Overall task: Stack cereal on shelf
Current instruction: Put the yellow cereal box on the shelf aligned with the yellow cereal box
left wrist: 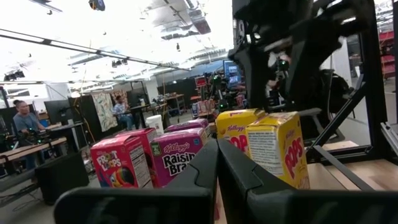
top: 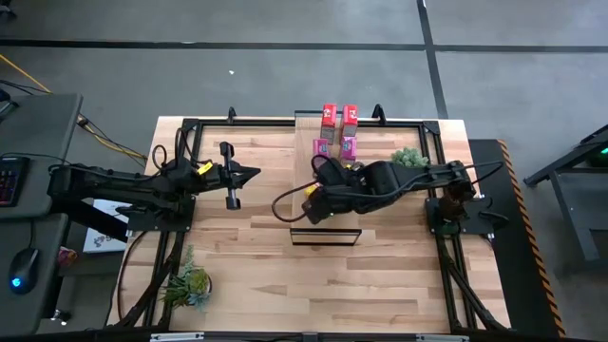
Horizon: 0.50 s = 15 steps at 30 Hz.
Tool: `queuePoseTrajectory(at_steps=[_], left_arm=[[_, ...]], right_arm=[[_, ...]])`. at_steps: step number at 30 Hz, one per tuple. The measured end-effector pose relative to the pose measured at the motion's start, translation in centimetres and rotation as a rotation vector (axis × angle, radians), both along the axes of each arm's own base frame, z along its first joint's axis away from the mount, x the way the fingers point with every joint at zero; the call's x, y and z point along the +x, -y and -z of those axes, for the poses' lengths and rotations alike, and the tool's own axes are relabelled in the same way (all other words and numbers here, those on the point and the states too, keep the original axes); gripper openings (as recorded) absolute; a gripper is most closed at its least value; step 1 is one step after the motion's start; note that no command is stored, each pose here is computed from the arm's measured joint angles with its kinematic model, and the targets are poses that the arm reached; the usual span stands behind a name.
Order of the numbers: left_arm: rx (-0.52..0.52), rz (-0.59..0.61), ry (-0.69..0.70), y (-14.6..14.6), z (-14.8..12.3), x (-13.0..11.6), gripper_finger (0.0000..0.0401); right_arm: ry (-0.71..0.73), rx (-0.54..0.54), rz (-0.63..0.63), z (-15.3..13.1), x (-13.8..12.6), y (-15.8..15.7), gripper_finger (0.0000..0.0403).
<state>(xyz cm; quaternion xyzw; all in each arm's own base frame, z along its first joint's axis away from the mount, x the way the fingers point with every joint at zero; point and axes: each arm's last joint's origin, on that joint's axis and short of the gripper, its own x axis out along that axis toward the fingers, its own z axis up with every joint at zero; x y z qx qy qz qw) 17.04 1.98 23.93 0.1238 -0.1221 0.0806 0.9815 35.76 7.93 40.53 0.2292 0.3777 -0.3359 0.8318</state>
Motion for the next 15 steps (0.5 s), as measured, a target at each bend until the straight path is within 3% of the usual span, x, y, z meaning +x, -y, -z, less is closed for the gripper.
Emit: queuePoseTrajectory(at_steps=[4, 8, 11, 15], left_arm=[[0.0, 0.0, -0.001, 0.0, 0.0, 0.0, 0.0], [-0.011, 0.004, 0.0, 0.0, 0.0, 0.0, 0.0], [-0.022, 0.015, 0.001, 0.0, 0.0, 0.0, 0.0], [-0.037, 0.058, 0.001, 0.2, 0.0, 0.0, 0.0]], right_arm=[[0.015, -0.017, -0.072, -0.9, -0.7, -1.5, 0.0275], [-0.016, -0.034, -0.118, -1.1, -2.1, -3.7, 0.0234], [-0.021, -0.042, -0.139, -0.8, -3.0, -5.7, 0.017], [-0.033, -0.067, -0.179, -0.1, -3.9, -8.0, 0.005]])
